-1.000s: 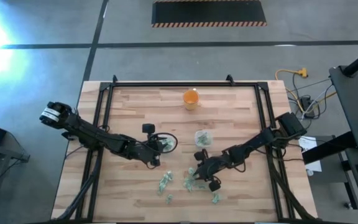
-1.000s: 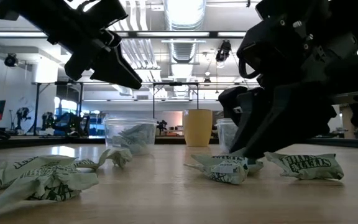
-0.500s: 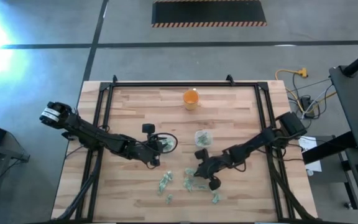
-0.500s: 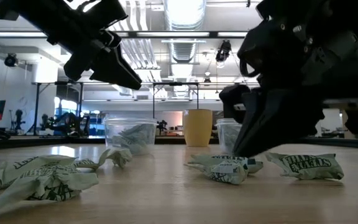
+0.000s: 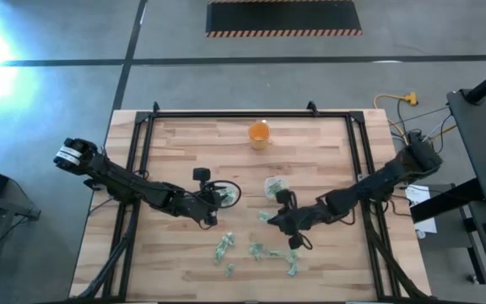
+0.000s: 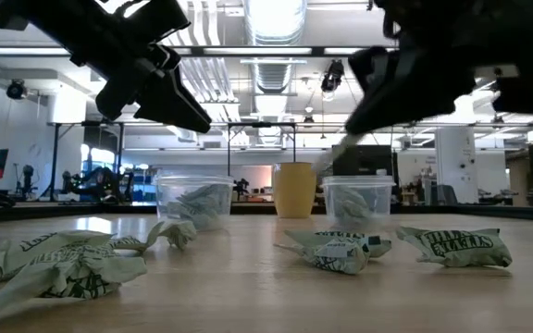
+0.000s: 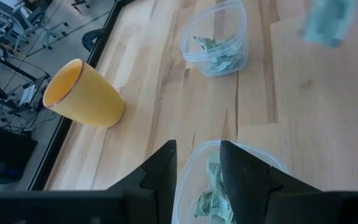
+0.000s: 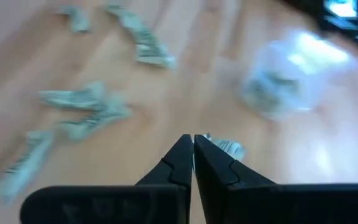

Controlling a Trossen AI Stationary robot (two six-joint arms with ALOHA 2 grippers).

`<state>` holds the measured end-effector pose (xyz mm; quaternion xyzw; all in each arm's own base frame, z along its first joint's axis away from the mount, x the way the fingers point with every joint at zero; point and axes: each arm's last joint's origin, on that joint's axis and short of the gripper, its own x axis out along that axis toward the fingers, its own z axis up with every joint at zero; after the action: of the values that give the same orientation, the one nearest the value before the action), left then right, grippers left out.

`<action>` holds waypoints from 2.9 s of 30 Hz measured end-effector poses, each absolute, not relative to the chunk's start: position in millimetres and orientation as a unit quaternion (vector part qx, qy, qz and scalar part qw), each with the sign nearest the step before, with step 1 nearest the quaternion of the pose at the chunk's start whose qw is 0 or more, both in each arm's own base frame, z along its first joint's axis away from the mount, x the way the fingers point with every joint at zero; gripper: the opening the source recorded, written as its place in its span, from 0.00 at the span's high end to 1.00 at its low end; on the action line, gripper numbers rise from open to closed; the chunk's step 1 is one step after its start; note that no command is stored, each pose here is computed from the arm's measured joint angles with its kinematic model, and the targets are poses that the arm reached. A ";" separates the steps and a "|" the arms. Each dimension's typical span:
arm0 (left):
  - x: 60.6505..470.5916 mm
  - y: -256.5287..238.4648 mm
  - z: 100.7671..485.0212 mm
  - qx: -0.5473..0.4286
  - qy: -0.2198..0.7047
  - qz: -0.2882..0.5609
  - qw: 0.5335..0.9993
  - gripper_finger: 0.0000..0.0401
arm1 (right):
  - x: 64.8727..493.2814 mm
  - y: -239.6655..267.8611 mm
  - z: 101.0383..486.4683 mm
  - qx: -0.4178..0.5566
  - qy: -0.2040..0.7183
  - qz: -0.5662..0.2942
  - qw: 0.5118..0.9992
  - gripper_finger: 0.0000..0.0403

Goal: Pick and place items into bin
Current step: Put the green sweetener bag into the right transparent food container, then put the green sweetener bag into the left transparent food container

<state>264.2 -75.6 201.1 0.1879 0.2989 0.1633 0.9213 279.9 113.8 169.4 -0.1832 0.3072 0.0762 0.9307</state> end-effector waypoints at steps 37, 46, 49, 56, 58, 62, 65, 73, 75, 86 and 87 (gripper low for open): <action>265.7 -76.2 203.2 0.182 0.289 0.164 0.925 0.73 | 250.5 51.0 173.6 -0.199 0.376 -0.059 0.903 0.98; 265.8 -76.2 203.3 0.182 0.289 0.164 0.926 0.73 | 253.1 38.8 170.2 -0.166 0.382 -0.082 0.905 0.97; 265.7 -76.2 203.2 0.182 0.289 0.164 0.925 0.73 | 253.9 35.3 168.5 -0.157 0.387 -0.087 0.904 0.92; 265.7 -76.2 203.2 0.182 0.289 0.164 0.925 0.73 | 254.9 33.6 165.9 -0.154 0.392 -0.090 0.903 0.75; 265.7 -76.2 203.2 0.182 0.289 0.164 0.925 0.73 | 254.5 33.5 167.6 -0.155 0.389 -0.089 0.904 0.71; 266.1 -77.3 203.5 0.177 0.290 0.151 0.928 0.73 | 252.1 35.7 178.2 -0.160 0.365 -0.084 0.913 0.65; 266.5 -80.3 202.3 0.161 0.298 0.101 0.936 0.73 | 248.5 41.5 187.0 -0.166 0.347 -0.063 0.921 0.64; 264.1 -94.4 198.6 0.059 0.322 -0.063 0.943 0.73 | 240.1 57.1 201.7 -0.156 0.314 0.029 0.936 0.64; 262.8 -98.1 198.6 0.059 0.322 -0.077 0.942 0.73 | 239.7 59.2 201.9 -0.156 0.312 0.042 0.936 0.65; 266.9 -114.0 194.6 0.080 0.297 -0.118 0.944 0.73 | 240.1 59.4 201.6 -0.155 0.312 0.047 0.936 0.70; 270.6 -116.3 192.5 0.083 0.293 -0.126 0.944 0.73 | 240.4 59.5 201.7 -0.154 0.311 0.046 0.937 0.70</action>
<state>270.6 -116.3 192.5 0.0826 0.2928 -0.1264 0.9442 240.4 59.5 201.7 -0.1545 0.3111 0.0464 0.9366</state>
